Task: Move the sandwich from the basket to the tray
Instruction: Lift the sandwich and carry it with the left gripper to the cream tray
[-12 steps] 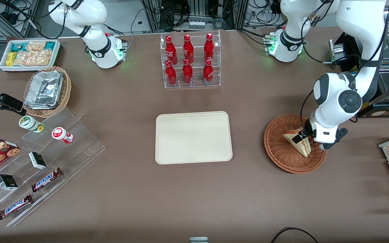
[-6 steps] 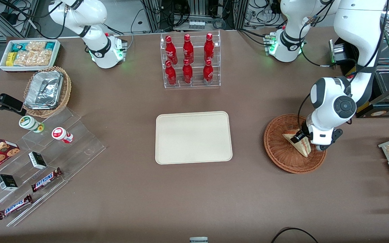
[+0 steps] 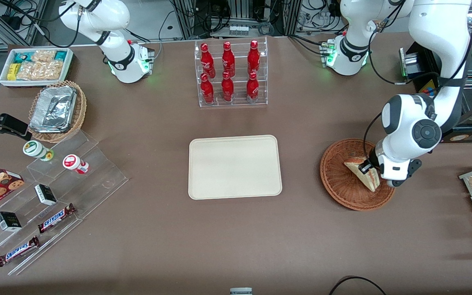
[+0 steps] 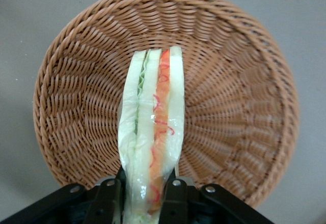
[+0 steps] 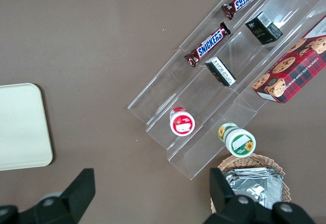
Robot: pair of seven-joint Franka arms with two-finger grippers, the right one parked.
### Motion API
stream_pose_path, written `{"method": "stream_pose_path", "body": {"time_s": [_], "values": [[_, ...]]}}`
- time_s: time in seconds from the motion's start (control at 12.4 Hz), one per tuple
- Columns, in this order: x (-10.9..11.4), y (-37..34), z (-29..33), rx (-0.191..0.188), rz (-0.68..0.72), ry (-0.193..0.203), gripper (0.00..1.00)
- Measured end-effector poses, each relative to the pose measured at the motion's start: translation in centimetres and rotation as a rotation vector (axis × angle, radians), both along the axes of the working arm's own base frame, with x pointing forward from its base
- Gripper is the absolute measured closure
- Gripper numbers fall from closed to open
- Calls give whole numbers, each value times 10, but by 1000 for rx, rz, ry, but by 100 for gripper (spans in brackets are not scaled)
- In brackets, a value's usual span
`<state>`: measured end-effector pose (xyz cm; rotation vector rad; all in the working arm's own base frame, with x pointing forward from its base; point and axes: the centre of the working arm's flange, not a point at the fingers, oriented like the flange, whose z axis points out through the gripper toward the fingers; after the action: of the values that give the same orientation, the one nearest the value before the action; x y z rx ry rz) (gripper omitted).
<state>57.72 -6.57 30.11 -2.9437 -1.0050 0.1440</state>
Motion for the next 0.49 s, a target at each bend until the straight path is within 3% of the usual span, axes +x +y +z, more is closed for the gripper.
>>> {"method": "stream_pose_path", "body": {"time_s": [0.16,0.49], "values": [[9,-22,24,-9,-35,5,83],[15,-85,57,-42,-151,-16,84]]}}
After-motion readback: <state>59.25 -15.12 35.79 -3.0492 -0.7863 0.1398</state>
